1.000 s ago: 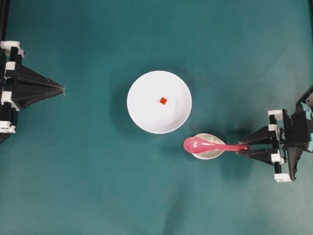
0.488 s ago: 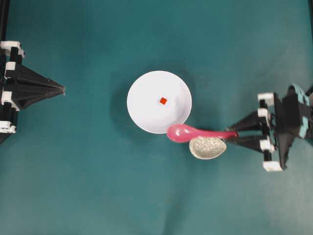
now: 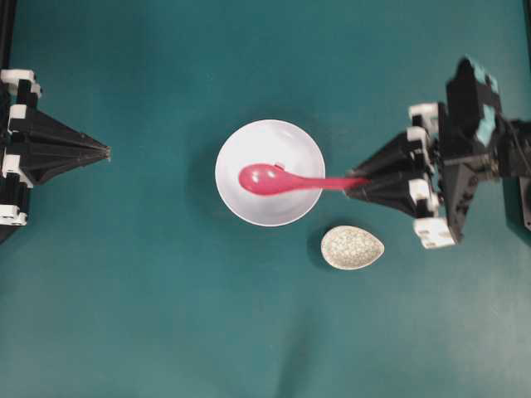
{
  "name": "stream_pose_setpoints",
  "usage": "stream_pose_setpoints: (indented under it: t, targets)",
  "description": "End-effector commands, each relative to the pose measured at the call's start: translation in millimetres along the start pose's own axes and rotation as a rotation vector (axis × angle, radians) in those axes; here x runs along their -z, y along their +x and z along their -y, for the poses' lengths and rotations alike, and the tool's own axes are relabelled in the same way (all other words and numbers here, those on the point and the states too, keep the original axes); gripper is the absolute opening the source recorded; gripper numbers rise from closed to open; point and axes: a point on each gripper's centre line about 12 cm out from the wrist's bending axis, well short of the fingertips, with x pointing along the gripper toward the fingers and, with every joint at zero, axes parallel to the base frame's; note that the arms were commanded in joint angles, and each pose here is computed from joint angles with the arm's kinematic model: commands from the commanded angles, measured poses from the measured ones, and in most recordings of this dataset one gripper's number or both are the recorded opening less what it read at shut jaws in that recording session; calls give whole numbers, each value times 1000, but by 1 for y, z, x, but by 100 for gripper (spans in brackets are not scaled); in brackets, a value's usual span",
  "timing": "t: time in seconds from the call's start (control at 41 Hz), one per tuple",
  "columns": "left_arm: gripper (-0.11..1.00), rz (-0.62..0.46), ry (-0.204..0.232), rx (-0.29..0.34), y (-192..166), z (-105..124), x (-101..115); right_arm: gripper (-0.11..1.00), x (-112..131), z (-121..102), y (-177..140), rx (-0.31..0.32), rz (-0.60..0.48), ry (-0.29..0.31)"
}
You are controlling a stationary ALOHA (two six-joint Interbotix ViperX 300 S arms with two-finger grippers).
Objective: Grip the spoon and scoop the red block from the bowl with right arm.
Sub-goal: 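Lower the spoon bowl into the white bowl toward the red cube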
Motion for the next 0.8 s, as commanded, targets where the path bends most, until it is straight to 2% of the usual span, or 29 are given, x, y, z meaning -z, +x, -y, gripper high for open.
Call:
stream_pose_setpoints:
  t: [0.0,0.195,0.39,0.488,0.78]
  targets:
    - [0,26,2,1,2,0,-11,27,-28,-2,3,-15,17,30]
    - [0,24,2,3,3,1,-10,27,-48,6,14,-22,-58,156]
    - [0,23,2,3,3,1,-10,27,-47,10,32,-29,-197,291]
    - [0,21,3,6,3,1,-9,27,-43,11,44,-27,-279,310]
    - [0,22,3,27,3,6,-10,27,-41,12,74,5,-482,301]
